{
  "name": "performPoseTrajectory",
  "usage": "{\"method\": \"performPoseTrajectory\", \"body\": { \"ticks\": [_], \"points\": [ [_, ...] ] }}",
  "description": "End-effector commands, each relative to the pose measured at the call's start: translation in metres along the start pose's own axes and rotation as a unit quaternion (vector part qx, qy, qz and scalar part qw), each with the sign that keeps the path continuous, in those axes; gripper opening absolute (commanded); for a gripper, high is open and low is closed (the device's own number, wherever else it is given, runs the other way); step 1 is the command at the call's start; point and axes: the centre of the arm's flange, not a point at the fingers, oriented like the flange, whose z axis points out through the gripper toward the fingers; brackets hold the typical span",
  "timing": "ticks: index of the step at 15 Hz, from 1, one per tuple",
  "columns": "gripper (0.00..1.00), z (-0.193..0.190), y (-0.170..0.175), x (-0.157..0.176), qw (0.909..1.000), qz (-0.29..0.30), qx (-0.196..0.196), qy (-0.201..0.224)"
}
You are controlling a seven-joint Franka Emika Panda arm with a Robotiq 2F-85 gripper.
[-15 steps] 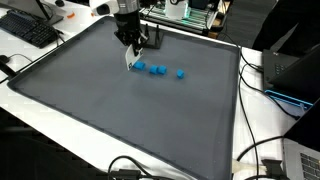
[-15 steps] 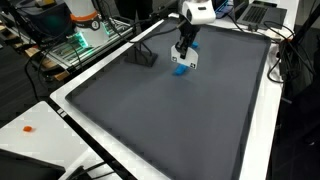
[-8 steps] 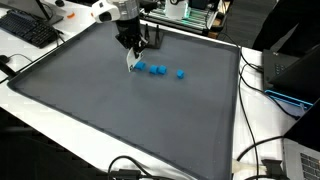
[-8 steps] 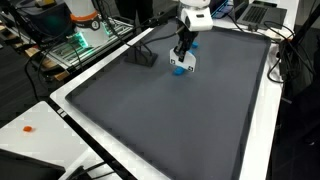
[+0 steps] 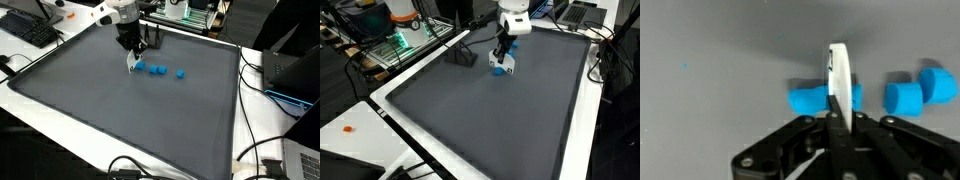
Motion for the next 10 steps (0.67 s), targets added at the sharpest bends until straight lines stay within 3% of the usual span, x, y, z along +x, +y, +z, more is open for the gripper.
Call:
{"method": "performPoseTrajectory", "body": {
  "ticks": [1,10],
  "points": [
    [0.01,0.027,0.004,-0.005,0.9999,-0.003,0.006,-0.010],
    [0.01,0.027,-0.009,-0.007,0.9969,0.029,0.070,-0.021]
  ]
}}
